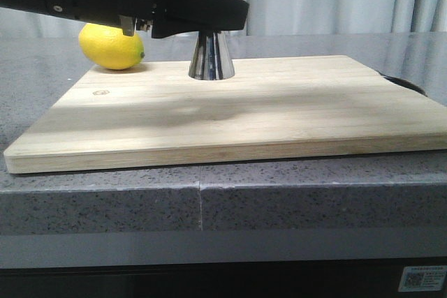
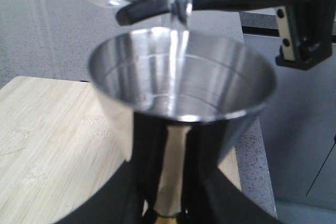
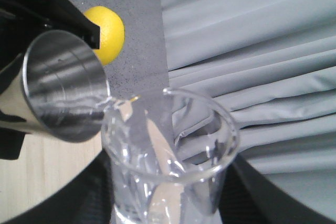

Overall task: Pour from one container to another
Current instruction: 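Hold the tilted beaker, pouring water into the jigger held by left gripper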

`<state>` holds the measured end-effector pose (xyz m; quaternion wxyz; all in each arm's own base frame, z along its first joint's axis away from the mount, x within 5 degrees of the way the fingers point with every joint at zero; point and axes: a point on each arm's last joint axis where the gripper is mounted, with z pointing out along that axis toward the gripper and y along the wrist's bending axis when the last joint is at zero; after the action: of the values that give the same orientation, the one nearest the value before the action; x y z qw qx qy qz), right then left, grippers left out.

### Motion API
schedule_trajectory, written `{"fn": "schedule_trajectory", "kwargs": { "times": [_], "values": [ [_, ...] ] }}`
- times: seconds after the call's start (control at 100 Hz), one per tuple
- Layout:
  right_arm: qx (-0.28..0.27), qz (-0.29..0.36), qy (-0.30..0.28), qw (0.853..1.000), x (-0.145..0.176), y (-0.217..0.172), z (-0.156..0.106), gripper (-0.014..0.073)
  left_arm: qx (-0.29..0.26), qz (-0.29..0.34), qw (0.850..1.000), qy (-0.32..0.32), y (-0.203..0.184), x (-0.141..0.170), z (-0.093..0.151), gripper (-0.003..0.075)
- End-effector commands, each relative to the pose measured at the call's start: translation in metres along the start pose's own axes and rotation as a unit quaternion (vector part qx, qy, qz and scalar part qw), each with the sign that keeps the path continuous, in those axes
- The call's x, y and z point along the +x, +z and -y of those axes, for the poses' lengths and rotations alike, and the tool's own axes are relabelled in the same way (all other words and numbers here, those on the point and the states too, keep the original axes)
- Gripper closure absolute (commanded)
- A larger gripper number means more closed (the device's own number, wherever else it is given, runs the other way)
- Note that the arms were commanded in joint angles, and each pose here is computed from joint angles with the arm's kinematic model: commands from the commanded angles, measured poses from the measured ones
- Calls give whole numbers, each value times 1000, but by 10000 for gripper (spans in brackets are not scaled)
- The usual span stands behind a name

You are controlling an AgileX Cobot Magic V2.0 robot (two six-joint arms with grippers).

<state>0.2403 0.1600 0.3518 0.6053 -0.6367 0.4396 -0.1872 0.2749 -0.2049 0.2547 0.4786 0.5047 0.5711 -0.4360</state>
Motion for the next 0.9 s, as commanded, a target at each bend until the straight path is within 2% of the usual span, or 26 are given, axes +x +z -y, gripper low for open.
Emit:
{"fn": "schedule_trajectory", "kwargs": {
  "times": [0.0, 0.89],
  "values": [
    [35, 14, -7, 999, -8, -12, 20, 389, 13, 61, 998, 13, -3, -28, 6, 702],
    [31, 10, -50, 998, -8, -11, 19, 389, 16, 60, 998, 13, -1, -28, 7, 702]
  ]
}}
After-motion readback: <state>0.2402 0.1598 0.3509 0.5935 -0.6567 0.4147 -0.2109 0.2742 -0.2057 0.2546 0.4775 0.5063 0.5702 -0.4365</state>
